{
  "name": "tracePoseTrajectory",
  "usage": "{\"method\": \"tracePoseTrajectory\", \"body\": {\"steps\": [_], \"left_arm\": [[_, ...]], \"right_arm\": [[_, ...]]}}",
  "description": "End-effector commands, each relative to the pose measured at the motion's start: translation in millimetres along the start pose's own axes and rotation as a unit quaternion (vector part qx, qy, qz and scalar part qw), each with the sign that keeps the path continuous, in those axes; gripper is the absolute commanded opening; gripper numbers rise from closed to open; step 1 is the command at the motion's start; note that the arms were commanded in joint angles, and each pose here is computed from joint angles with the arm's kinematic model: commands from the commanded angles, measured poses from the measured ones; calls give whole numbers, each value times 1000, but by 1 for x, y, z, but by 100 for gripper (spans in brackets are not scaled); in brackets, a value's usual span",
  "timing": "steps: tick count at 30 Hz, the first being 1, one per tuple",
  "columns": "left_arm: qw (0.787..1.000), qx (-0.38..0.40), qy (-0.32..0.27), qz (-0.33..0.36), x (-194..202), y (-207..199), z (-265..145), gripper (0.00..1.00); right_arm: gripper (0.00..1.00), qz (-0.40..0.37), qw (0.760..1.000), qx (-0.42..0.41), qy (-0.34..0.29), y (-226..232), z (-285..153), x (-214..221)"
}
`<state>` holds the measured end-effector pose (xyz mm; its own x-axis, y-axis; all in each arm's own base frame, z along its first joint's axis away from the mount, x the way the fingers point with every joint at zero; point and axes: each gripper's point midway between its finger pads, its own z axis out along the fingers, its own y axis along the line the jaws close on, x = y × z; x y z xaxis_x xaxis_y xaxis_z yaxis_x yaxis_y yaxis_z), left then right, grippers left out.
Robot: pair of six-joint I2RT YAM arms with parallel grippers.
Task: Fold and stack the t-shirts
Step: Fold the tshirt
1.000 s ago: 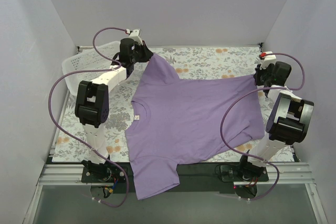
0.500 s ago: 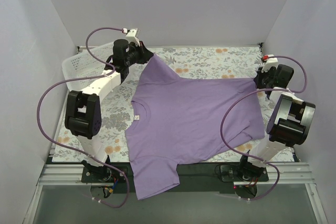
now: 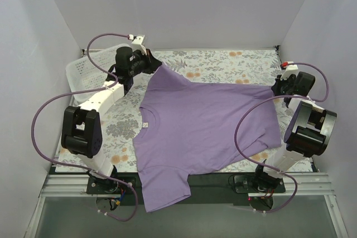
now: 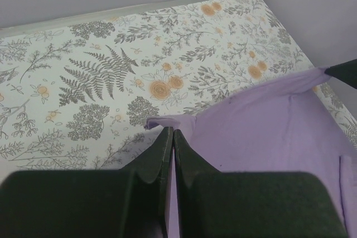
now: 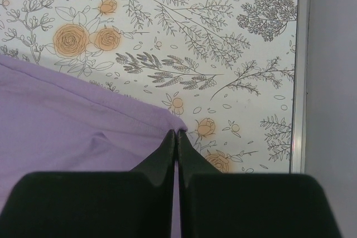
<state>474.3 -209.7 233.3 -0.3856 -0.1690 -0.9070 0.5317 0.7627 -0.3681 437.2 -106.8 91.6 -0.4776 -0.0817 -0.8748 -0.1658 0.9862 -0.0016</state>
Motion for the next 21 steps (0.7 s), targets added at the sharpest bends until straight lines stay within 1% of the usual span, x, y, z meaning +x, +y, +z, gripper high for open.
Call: {"method": "tracePoseTrajectory", "body": {"steps": [1,21], "left_arm": [[999,13,-23,25,-21,-15,-20,0],[999,6,-38,36,-16,-31,-66,0]], "right_arm": [[1,-14,1000,0,-19,-2,-9,-12],[1,-7,1000,6,-9,-12,-9,-2]]}}
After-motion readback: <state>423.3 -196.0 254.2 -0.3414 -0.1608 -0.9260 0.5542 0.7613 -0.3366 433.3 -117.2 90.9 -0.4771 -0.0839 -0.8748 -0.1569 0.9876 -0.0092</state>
